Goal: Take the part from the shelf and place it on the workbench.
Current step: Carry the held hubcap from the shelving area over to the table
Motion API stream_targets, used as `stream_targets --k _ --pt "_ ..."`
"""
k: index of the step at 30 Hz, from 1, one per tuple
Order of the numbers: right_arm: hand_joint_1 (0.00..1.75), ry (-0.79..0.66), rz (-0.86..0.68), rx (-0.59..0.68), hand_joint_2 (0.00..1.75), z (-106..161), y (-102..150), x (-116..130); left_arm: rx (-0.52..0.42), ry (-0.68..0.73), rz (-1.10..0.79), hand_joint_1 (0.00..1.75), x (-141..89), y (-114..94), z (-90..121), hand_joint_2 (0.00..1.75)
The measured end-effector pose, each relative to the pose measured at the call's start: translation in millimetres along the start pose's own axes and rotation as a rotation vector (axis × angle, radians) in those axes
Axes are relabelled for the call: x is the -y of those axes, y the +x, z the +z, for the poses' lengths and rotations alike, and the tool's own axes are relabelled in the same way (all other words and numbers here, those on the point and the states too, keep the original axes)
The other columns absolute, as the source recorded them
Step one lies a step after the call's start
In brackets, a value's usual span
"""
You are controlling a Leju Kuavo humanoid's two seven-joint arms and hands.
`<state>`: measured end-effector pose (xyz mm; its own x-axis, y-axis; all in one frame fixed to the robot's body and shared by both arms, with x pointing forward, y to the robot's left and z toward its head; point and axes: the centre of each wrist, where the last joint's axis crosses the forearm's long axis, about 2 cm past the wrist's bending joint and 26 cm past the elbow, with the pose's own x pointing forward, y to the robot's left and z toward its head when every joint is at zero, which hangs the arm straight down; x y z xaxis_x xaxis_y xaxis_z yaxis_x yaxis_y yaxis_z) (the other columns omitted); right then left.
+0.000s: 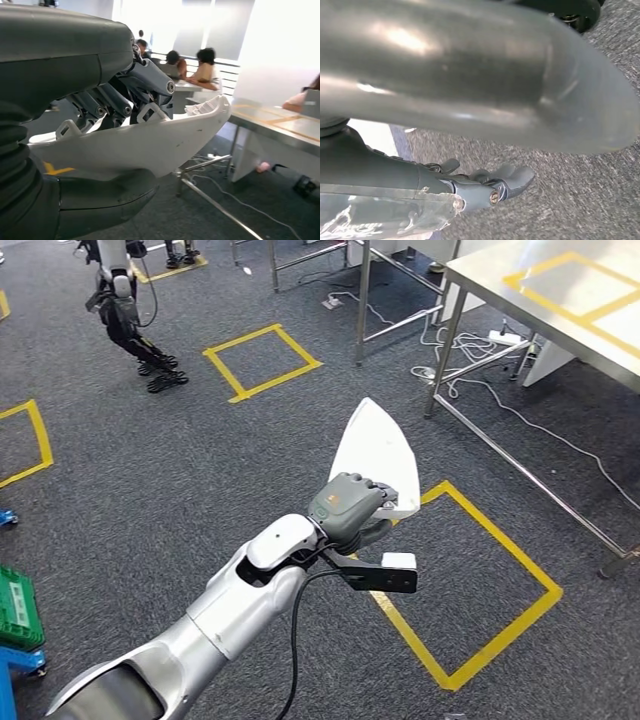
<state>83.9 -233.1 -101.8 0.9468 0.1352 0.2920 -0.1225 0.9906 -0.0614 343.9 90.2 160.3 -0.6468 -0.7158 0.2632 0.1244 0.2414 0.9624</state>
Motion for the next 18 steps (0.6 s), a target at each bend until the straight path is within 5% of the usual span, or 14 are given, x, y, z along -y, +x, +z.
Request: stream_targets --k 18 --pt "0.00 -0.004 0.005 0.013 0.00 -0.7 4.8 2.1 0.028 0.001 0.002 1.75 -5.7 6.7 -8.1 1.75"
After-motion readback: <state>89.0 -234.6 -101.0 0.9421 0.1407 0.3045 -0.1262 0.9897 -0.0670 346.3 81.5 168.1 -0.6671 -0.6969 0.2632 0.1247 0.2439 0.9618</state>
